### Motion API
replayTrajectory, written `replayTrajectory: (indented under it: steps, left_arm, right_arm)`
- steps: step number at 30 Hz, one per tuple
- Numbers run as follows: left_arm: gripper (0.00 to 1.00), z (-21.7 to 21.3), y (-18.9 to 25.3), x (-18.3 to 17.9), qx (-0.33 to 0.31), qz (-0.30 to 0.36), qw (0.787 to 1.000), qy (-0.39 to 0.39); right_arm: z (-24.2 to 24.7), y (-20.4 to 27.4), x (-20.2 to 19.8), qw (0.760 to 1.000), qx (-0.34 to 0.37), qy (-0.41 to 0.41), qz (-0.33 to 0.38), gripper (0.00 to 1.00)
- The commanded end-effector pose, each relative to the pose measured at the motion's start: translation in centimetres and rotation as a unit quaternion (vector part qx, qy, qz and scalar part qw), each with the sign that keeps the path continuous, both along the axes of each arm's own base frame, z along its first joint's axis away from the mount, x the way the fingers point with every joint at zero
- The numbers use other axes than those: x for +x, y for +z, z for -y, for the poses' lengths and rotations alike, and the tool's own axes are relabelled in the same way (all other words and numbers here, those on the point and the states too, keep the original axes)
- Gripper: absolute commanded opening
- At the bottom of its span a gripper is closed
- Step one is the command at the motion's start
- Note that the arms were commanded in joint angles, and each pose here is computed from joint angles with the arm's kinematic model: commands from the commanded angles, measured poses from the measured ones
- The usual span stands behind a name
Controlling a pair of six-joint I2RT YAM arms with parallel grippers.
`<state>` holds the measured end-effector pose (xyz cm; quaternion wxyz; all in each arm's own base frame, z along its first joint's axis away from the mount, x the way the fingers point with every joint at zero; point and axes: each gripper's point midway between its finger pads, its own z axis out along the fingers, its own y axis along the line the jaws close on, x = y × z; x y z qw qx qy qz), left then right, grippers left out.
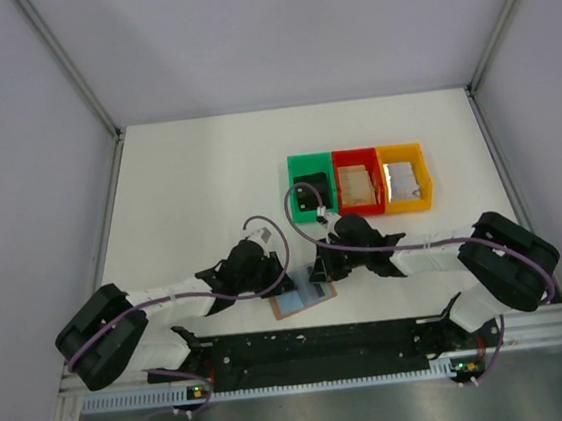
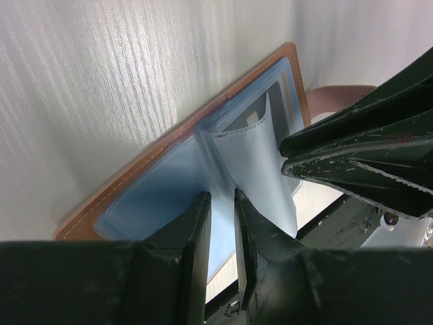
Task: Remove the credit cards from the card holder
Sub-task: Remove the credit card from the card holder.
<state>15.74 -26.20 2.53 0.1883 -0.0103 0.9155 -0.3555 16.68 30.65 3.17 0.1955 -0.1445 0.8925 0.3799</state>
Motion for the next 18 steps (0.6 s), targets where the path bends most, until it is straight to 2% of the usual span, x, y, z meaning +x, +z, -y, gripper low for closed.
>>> replayTrajectory:
  steps: [1, 8, 12, 14, 18]
  left_arm:
    - [0.25, -0.2, -0.5, -0.2, 0.0, -0.002, 1.0, 0.003]
    - [0.29, -1.3, 2.3, 0.7, -0.029, 0.04, 0.997, 0.055]
    - [0.34, -4.0, 5.0, 2.2, -0.034, 0.098, 0.986, 0.131]
    - [0.36, -5.7, 5.4, 2.2, -0.027, 0.111, 0.981, 0.159]
    - [0.38, -7.2, 7.1, 2.1, -0.053, 0.136, 0.97, 0.192]
  right_arm:
    - [-2.4, 2.2, 0.2, 0.998, 0.056, 0.023, 0.005, 0.16]
    - [-4.1, 4.5, -0.3, 0.993, 0.103, 0.052, 0.007, 0.17]
    - [-5.4, 5.0, -0.6, 0.992, 0.102, 0.077, 0.012, 0.17]
    - [-6.4, 5.0, -0.8, 0.991, 0.098, 0.089, 0.012, 0.17]
    - [-8.5, 4.8, -1.6, 0.989, 0.092, 0.118, 0.008, 0.18]
